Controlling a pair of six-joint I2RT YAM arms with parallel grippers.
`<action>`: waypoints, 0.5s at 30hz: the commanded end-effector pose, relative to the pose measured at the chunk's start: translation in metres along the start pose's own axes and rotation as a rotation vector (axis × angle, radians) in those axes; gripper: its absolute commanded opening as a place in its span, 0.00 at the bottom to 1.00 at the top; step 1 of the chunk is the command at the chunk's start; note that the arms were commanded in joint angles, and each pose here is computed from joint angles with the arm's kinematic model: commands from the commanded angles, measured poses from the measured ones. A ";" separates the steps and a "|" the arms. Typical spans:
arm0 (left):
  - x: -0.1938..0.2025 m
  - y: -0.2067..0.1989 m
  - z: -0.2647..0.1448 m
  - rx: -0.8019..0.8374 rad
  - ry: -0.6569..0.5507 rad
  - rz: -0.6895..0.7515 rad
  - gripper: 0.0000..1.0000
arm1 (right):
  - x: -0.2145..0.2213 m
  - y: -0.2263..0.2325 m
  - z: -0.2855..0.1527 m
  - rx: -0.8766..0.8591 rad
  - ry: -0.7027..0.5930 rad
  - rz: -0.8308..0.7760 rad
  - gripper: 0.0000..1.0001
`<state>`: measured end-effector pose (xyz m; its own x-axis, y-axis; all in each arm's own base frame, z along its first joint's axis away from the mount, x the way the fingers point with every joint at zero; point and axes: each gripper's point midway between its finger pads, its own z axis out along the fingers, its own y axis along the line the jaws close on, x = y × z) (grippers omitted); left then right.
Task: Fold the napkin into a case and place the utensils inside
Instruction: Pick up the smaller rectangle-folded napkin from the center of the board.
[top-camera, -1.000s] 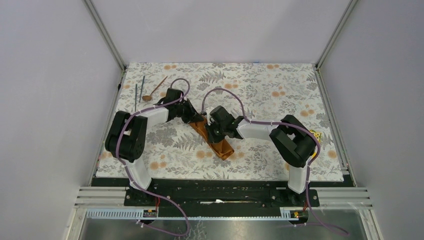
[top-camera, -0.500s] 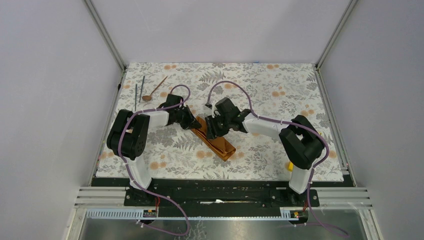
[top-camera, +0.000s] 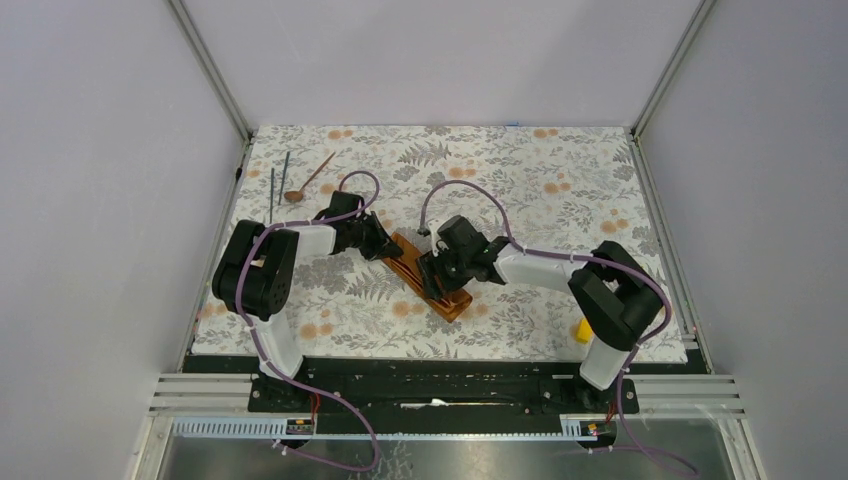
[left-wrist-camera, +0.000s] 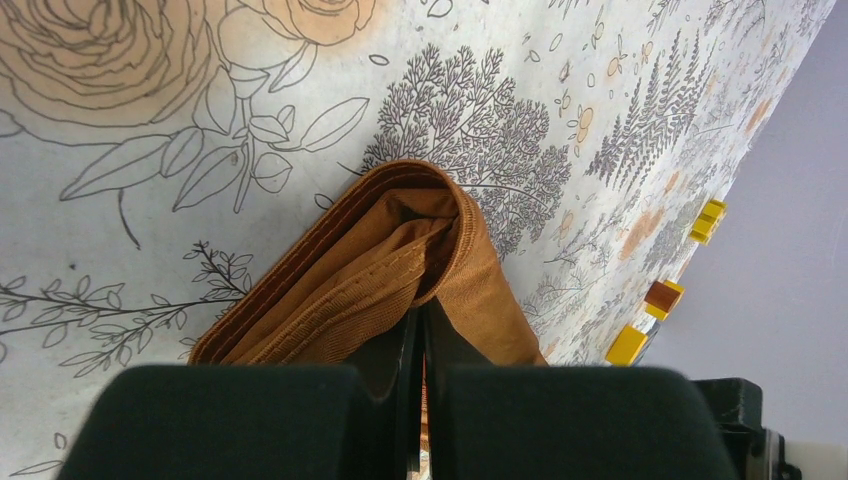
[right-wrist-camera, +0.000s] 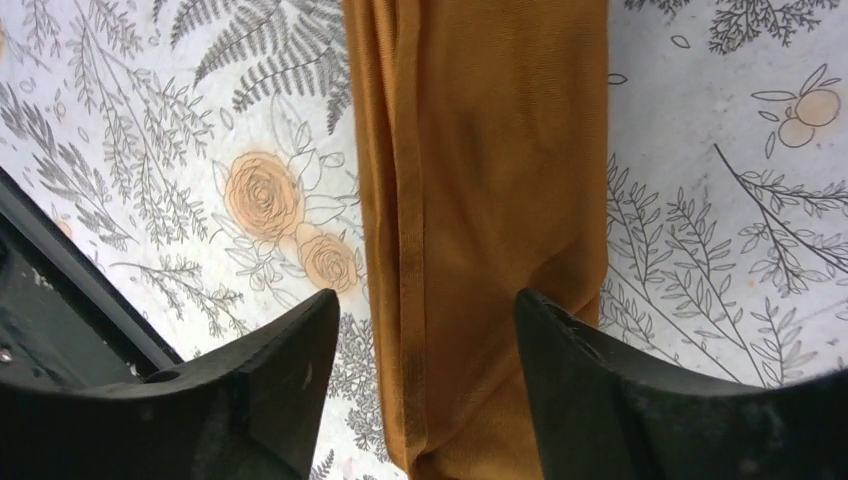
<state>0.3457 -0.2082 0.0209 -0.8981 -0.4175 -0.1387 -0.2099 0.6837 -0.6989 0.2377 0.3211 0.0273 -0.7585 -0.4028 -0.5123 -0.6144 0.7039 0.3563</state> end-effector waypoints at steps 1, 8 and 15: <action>0.014 0.047 0.004 -0.152 0.019 -0.027 0.02 | -0.026 0.015 -0.026 0.080 -0.062 -0.209 0.77; 0.014 0.045 0.003 -0.148 0.017 -0.029 0.02 | -0.060 0.027 0.001 0.259 -0.103 -0.367 0.83; 0.014 0.045 0.004 -0.148 0.019 -0.033 0.02 | -0.067 0.024 0.026 0.426 -0.196 -0.432 0.70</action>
<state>0.3458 -0.2082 0.0214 -0.8985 -0.4171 -0.1370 -0.2091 0.6811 -0.7017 0.2613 0.3806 0.0507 -0.4369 -0.6156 -0.6559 -0.7599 0.6428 -0.0971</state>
